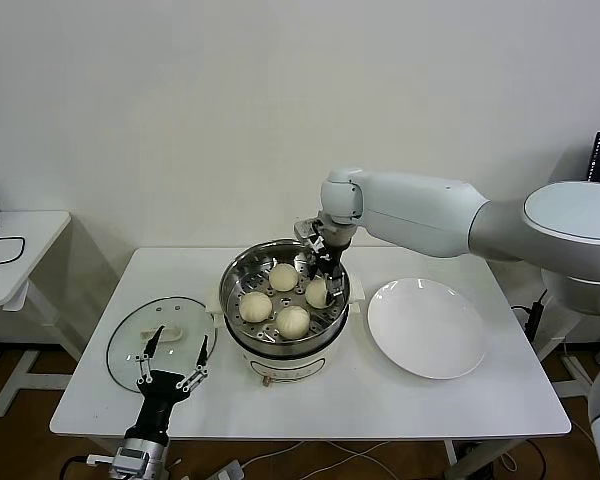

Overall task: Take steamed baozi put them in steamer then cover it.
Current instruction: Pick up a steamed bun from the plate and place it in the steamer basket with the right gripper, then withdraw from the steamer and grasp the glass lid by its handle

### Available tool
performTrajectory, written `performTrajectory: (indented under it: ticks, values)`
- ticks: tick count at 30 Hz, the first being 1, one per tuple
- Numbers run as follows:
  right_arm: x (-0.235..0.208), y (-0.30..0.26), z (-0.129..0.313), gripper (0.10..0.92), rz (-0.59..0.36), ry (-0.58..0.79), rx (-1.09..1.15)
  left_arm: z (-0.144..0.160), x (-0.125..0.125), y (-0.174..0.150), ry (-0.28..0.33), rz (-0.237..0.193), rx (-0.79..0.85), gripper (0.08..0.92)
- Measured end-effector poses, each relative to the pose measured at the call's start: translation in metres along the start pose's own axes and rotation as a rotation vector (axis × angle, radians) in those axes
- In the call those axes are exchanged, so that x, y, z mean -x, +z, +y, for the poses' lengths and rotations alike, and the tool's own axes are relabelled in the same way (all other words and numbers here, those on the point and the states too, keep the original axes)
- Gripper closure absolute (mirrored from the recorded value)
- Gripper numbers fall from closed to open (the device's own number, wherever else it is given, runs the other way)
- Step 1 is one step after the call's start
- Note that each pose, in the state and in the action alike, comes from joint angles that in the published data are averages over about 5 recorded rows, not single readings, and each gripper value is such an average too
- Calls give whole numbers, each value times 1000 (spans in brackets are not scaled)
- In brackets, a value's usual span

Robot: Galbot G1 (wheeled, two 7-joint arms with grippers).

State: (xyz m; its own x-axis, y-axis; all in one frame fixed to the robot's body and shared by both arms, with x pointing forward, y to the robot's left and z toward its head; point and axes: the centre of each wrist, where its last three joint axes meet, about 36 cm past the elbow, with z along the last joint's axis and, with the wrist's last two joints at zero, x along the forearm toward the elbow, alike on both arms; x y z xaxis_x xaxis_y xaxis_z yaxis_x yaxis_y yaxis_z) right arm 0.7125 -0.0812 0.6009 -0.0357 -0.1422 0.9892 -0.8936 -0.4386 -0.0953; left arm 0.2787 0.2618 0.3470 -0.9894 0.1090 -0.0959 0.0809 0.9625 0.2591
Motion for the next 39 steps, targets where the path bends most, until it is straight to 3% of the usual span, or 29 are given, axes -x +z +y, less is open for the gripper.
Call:
performTrajectory:
  ticks: [13, 22, 27, 39]
  values:
    - [-12, -2, 3, 200, -38, 30, -14, 1, 0, -1, -2, -2, 2, 177]
    - [-43, 14, 25, 200, -224, 162, -19, 3, 3, -3, -5, -15, 27, 177]
    - [-47, 38, 52, 200, -369, 373, 3, 6, 7, -4, -14, -23, 61, 177]
    - [-3, 90, 135, 200, -763, 1134, 292, 21, 22, 1, -37, -28, 253, 177]
